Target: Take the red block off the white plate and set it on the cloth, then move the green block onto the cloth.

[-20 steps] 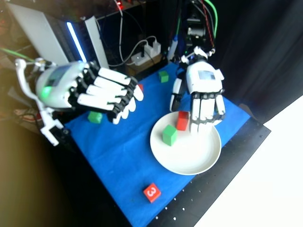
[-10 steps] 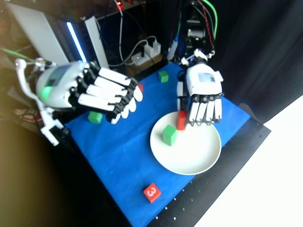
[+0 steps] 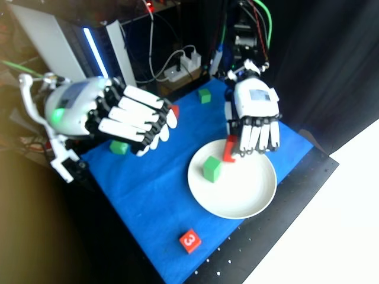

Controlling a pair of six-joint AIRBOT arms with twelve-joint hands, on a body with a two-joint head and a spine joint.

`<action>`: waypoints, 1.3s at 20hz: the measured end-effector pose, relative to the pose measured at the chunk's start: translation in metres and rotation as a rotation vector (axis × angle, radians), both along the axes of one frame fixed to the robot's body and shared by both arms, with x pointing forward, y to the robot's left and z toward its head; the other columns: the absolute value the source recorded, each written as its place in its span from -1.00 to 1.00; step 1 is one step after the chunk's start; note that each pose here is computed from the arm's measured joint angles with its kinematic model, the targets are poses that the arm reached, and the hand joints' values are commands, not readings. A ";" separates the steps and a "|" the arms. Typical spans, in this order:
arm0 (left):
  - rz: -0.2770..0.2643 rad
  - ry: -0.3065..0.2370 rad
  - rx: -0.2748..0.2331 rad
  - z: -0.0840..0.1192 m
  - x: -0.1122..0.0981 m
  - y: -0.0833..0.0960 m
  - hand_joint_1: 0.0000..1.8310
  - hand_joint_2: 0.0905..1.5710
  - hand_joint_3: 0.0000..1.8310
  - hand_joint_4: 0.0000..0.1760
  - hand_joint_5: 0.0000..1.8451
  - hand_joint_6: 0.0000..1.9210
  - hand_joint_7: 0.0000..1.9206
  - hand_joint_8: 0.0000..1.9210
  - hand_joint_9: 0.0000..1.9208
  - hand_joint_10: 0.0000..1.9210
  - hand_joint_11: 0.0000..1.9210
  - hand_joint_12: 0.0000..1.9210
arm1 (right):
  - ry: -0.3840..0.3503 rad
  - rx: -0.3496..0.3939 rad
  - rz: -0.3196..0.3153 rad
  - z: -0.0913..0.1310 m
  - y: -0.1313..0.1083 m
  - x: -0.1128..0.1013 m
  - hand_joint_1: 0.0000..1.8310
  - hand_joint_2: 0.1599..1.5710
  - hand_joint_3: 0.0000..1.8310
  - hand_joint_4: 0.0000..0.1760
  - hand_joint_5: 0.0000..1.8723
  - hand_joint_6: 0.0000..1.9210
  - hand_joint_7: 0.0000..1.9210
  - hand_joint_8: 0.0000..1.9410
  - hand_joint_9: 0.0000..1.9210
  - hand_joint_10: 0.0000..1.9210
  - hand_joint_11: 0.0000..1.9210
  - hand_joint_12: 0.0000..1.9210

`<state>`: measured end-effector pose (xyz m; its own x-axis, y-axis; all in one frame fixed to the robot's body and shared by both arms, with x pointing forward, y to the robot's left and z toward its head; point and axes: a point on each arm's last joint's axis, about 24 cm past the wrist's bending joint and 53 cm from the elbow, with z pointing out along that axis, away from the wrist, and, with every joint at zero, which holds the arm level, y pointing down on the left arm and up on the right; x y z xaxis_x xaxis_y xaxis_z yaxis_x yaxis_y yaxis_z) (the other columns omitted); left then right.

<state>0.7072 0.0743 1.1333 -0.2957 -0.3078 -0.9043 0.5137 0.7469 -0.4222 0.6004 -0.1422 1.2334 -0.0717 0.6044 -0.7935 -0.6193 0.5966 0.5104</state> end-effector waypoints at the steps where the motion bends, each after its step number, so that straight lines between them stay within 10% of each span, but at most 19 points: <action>1: 0.001 -0.026 -0.014 0.009 -0.006 0.005 0.26 0.56 -0.99 -1.00 -0.21 0.34 -0.21 0.53 -0.51 0.66 -0.83 1.00 | 0.000 0.001 -0.001 0.000 0.000 0.000 0.37 -0.51 -0.28 -1.00 -0.36 -0.07 -0.30 0.01 -0.46 0.43 -0.59 0.94; 8: -0.008 -0.130 -0.059 0.039 -0.053 0.034 0.43 0.52 -1.00 -1.00 -0.20 0.20 -0.12 0.41 -0.28 0.64 -0.58 0.93 | 0.006 0.006 -0.004 0.000 -0.001 0.000 0.41 -0.53 -0.25 -1.00 -0.39 -0.04 -0.31 0.04 -0.47 0.49 -0.61 0.97; 14: -0.015 -0.158 -0.064 0.046 -0.085 0.050 0.26 0.62 -1.00 -1.00 -0.31 0.36 -0.24 0.67 -0.49 0.55 -0.68 0.87 | 0.013 0.014 -0.007 -0.001 0.000 0.000 0.40 -0.40 -0.41 -1.00 -0.40 -0.10 -0.30 -0.05 -0.46 0.38 -0.66 0.90; 18: -0.041 -0.103 -0.043 0.025 -0.109 0.048 0.41 0.56 -1.00 -1.00 -0.23 0.23 -0.20 0.50 -0.38 0.69 -0.62 0.73 | 0.016 0.016 -0.010 -0.001 -0.001 0.000 0.35 -0.37 -0.39 -1.00 -0.45 -0.04 -0.37 -0.01 -0.54 0.41 -0.71 0.96; 24: -0.043 -0.004 -0.022 -0.005 -0.125 0.055 0.20 0.63 -1.00 -0.96 -0.32 0.48 -0.29 0.61 -0.52 0.27 -0.76 0.58 | 0.024 0.014 -0.015 -0.004 -0.002 0.001 0.25 -0.23 -0.48 -1.00 -0.47 -0.01 -0.38 0.08 -0.52 0.50 -0.67 0.99; 25: -0.042 0.009 -0.018 -0.009 -0.126 0.056 0.19 0.64 -1.00 -0.79 -0.33 0.52 -0.31 0.62 -0.54 0.23 -0.77 0.58 | 0.023 0.014 -0.014 -0.003 -0.002 0.001 0.27 -0.24 -0.48 -1.00 -0.46 0.00 -0.36 0.09 -0.51 0.51 -0.66 0.99; 26: -0.043 0.015 -0.014 -0.010 -0.126 0.056 0.00 0.63 -1.00 0.06 -0.32 0.55 -0.45 0.11 -0.58 0.09 -0.82 0.52 | 0.024 0.014 -0.015 -0.004 -0.002 0.001 0.33 -0.28 -0.49 -1.00 -0.44 -0.01 -0.34 0.06 -0.50 0.47 -0.66 0.97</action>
